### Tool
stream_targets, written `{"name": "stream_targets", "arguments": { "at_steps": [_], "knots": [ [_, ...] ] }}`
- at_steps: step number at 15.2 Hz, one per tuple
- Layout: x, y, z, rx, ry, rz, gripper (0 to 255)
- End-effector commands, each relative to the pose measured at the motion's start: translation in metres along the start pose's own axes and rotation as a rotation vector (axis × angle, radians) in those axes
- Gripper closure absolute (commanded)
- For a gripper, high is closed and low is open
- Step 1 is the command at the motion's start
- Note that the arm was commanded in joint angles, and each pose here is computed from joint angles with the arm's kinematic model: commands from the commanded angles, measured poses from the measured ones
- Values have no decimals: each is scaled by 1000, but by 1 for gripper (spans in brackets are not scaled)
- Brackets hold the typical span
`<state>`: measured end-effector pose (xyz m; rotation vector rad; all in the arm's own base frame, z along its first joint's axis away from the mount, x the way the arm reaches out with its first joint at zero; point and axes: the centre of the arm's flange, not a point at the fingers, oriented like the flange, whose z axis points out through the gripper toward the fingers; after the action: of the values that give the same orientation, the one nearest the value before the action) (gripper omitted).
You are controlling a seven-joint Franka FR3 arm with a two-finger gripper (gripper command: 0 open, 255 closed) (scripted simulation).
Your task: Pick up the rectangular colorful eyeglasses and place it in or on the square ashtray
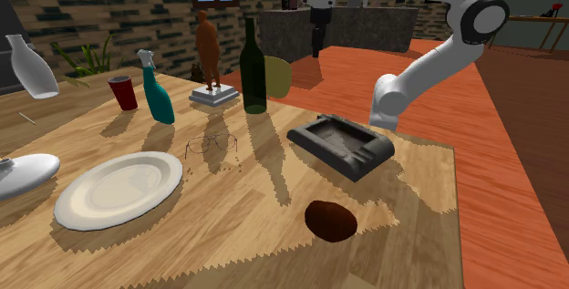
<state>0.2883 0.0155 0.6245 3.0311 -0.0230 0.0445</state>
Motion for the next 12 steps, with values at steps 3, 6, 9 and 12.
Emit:
{"name": "stream_targets", "arguments": {
  "at_steps": [3, 6, 9, 12],
  "knots": [
    [9, -23, 6, 11, -6, 11, 0],
    [23, -57, 15, 27, -15, 27, 0],
    [37, -91, 23, 43, -24, 43, 0],
    [52, -125, 31, 59, -33, 59, 0]
  ]
}}
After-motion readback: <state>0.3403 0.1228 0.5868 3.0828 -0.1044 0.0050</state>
